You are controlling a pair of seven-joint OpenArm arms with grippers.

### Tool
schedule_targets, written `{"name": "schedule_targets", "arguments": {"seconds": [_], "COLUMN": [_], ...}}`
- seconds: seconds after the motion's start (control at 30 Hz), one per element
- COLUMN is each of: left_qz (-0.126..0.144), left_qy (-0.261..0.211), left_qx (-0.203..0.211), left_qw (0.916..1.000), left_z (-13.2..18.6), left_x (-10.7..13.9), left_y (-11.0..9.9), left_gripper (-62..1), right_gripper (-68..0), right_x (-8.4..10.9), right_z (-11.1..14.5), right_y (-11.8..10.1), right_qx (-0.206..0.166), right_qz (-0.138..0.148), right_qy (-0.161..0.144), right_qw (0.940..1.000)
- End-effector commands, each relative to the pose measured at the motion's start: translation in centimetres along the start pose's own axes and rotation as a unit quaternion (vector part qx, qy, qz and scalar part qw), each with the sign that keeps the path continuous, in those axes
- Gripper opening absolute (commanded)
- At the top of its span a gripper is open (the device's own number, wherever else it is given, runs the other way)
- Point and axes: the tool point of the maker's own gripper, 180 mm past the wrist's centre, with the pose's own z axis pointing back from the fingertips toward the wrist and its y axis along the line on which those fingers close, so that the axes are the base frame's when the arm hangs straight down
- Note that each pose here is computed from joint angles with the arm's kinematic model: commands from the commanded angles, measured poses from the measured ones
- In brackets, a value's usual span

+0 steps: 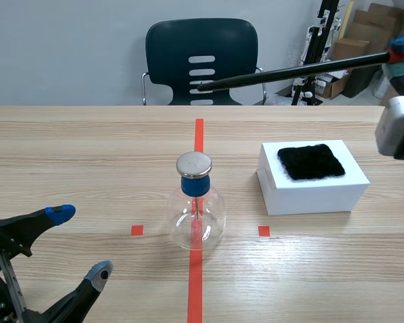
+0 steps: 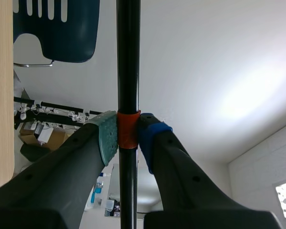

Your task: Do the electroscope experiment. hold the rod still at the electroscope

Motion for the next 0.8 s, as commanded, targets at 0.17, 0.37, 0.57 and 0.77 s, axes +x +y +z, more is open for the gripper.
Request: {"name": "schedule_targets", "arguments": {"seconds": [0.17, 0.37, 0.57, 0.77], "left_qz": [-0.005, -0.005, -0.004, -0.004], "left_qy": [-0.018, -0.018, -0.018, -0.018], "left_qx": [-0.001, -0.001, -0.001, -0.001], "left_qw": [0.9998, 0.9998, 0.9998, 0.9998], "left_z": [-0.3, -0.3, -0.3, -0.3], "left_x": [1.0, 1.0, 1.0, 1.0], "left_y": [0.4, 0.4, 0.4, 0.4], "left_gripper": [1.4, 1.4, 1.4, 1.4], "right_gripper": [-67.1, -67.1, -67.1, -67.1], "right_x": [0.1, 0.5, 1.0, 1.3], "right_z": [-1.0, -1.0, -0.9, -0.9], "right_y": [0.4, 2.4, 3.0, 3.2], "right_qx": [-0.002, 0.018, 0.023, 0.028], "right_qz": [0.027, 0.040, 0.045, 0.056], "right_qy": [-0.008, -0.013, -0.020, -0.026], "right_qw": [0.9996, 0.9990, 0.9985, 0.9977]}}
